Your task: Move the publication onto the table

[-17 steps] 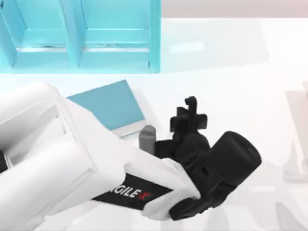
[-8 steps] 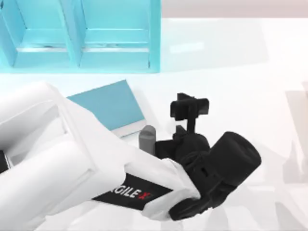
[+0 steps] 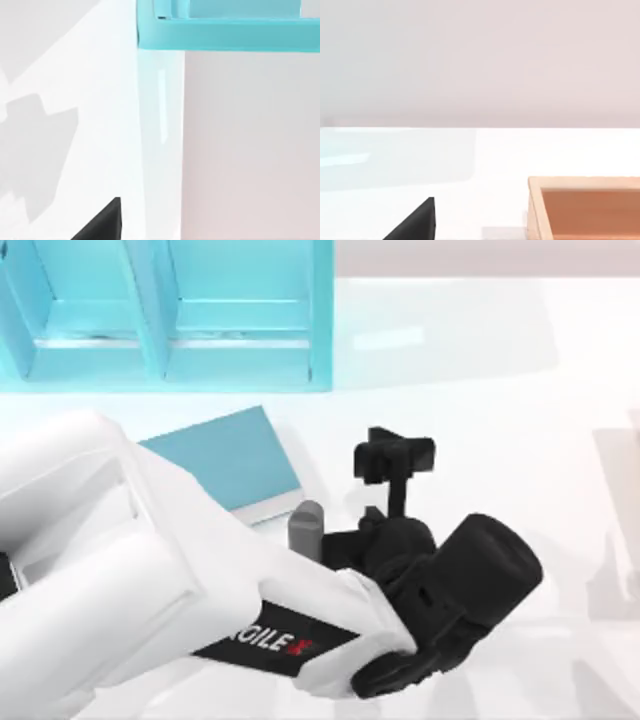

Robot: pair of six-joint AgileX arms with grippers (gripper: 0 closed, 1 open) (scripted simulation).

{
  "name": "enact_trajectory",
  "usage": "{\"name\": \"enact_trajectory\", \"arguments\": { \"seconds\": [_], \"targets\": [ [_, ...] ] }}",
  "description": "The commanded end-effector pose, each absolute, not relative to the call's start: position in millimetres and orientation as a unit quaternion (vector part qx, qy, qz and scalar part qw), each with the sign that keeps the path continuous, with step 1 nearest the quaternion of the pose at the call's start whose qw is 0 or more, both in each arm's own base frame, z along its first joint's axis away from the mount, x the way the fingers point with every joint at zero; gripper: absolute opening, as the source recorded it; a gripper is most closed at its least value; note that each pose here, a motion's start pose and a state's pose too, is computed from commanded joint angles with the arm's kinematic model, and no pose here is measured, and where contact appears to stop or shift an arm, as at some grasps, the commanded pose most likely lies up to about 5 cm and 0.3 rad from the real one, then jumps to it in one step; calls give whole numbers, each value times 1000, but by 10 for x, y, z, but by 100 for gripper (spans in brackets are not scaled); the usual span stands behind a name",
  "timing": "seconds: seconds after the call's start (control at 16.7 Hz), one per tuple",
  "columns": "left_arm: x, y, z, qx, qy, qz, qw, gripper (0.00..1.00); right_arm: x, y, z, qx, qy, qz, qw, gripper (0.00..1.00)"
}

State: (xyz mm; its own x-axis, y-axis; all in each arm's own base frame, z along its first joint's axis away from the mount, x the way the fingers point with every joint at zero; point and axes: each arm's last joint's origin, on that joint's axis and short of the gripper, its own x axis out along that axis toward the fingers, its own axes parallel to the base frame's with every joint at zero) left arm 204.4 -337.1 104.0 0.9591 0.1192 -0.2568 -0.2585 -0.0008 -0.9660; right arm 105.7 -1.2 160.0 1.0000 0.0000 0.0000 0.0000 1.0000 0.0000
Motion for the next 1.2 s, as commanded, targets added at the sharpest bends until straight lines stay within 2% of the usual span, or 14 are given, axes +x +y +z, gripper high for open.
{"name": "enact_trajectory", "arguments": {
  "seconds": [0.3,0.66,0.96,1.2],
  "targets": [
    [1858,-3448,989,-700,51,146,697,100,1057,-12,1600,0,0,0,1000,100],
    [1305,-3504,918,-697,57,163,696,100,1057,-12,1600,0,0,0,1000,100],
    [832,-3416,1005,-687,54,155,708,100,1057,-12,1600,0,0,0,1000,100],
    [598,-3354,1112,-692,51,139,706,100,1057,-12,1600,0,0,0,1000,100]
  ]
}}
